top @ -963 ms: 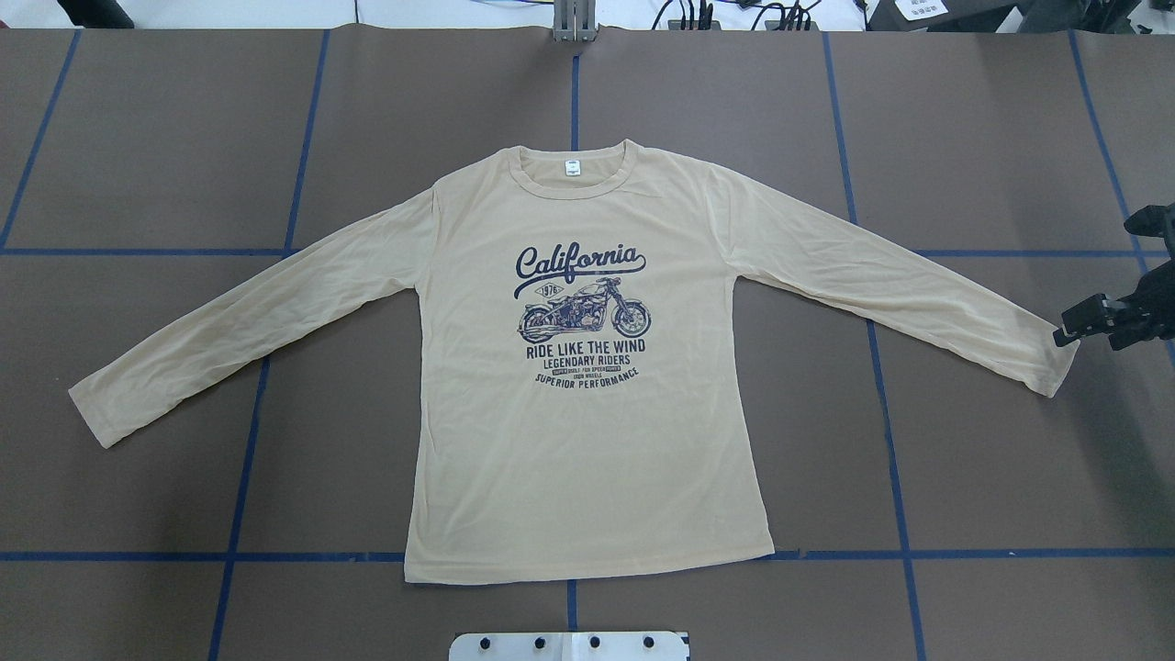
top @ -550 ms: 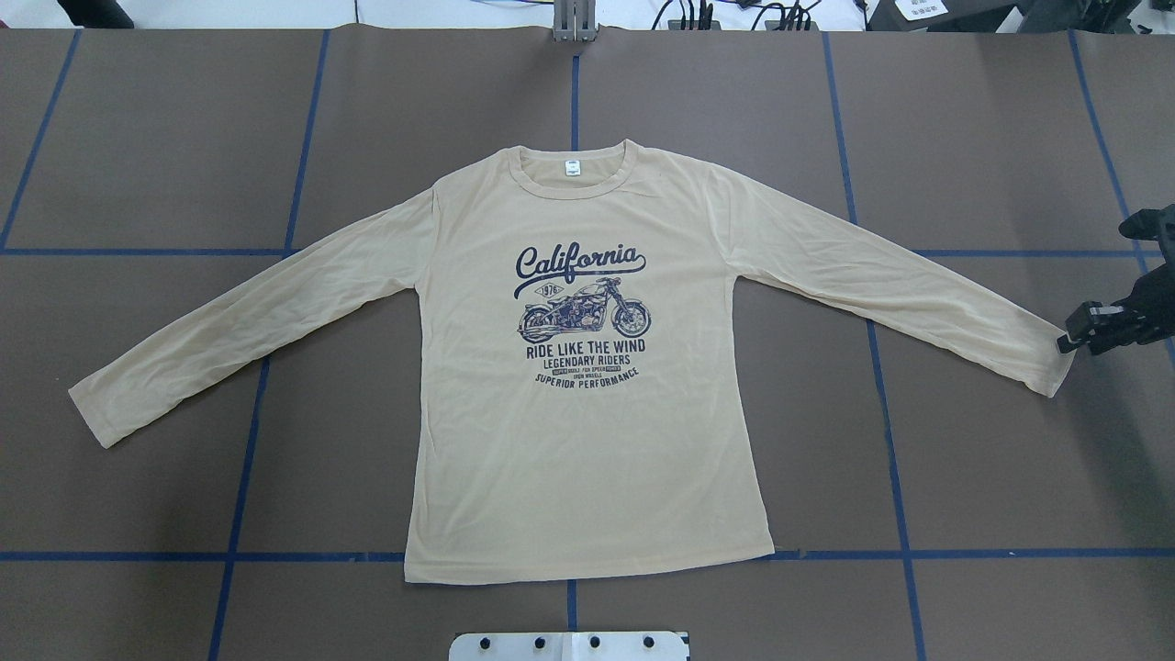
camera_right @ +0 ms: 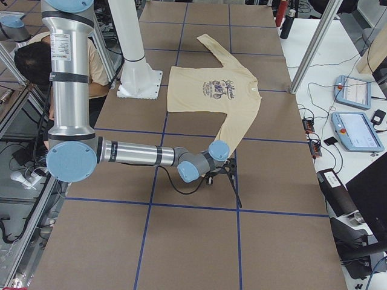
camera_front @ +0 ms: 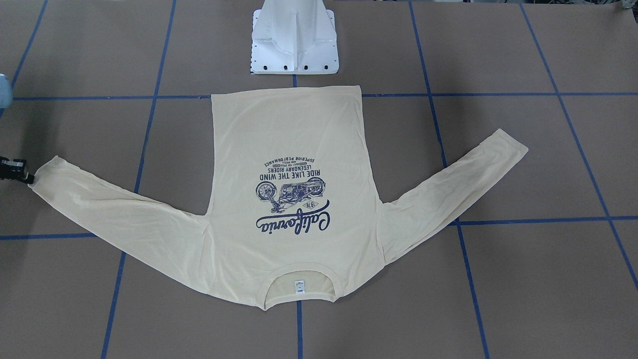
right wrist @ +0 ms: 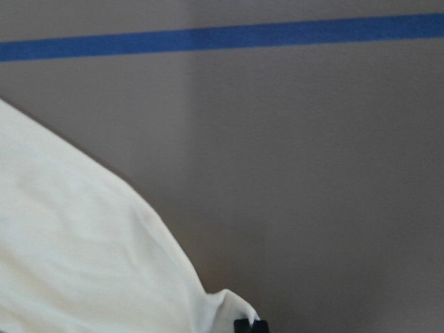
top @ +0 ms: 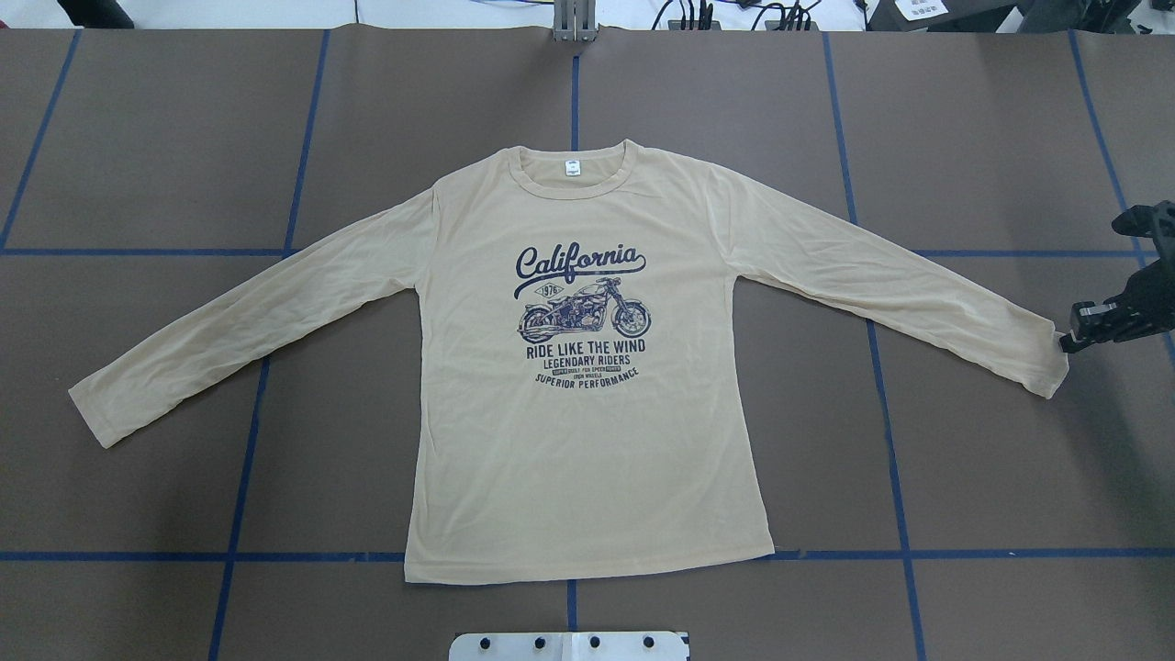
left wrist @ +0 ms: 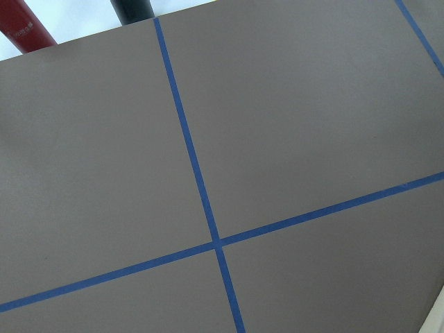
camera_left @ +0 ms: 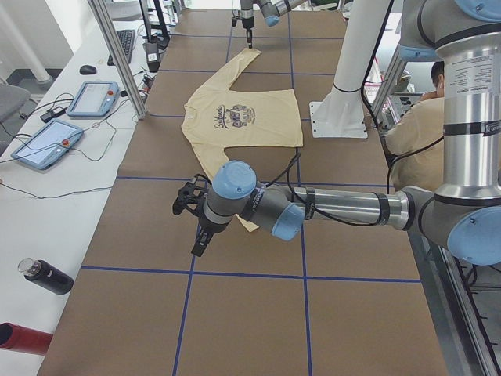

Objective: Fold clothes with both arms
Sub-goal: 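Grasp the sleeve cuff nearest the right gripper, then carry the sleeve with the right gripper across the shirt toward the collar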

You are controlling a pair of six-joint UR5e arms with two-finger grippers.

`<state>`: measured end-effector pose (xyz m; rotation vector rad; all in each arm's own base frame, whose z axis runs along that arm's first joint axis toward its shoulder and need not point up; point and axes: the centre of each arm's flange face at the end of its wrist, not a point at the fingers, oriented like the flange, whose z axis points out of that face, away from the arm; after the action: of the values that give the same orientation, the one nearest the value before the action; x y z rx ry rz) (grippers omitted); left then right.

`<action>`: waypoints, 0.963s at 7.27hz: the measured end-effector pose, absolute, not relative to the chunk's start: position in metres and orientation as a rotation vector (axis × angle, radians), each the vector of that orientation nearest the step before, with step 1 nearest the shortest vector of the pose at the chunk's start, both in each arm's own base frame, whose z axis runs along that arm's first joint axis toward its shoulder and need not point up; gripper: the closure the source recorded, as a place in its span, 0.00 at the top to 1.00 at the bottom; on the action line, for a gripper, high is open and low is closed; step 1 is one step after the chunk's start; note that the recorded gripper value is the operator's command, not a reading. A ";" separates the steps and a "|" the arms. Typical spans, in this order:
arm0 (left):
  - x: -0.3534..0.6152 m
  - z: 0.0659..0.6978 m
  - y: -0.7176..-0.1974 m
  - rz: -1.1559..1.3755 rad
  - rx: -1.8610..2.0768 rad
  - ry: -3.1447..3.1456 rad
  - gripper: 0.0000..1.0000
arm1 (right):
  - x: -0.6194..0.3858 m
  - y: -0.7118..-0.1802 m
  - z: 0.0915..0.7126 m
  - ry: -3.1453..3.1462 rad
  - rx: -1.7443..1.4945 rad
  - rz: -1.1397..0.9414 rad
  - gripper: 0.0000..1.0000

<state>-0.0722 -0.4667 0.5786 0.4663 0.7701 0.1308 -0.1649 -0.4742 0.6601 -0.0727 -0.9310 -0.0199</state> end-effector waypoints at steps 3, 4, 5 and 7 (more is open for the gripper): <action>-0.071 0.573 -0.466 0.139 0.473 0.788 1.00 | -0.180 -0.504 0.558 -1.048 -0.016 0.012 0.00; -0.070 0.573 -0.466 0.141 0.471 0.798 1.00 | -0.200 -0.526 0.516 -1.075 -0.027 0.066 0.00; -0.070 0.573 -0.466 0.143 0.471 0.804 1.00 | -0.236 -0.554 0.461 -1.084 -0.059 0.149 0.00; -0.070 0.571 -0.467 0.147 0.477 0.806 1.00 | -0.349 -0.587 0.335 -1.044 -0.029 0.279 0.00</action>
<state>-0.0696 -0.4673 0.5707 0.4767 0.8062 0.1471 -0.3492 -0.5872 0.3348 -0.0293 -1.0444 0.2786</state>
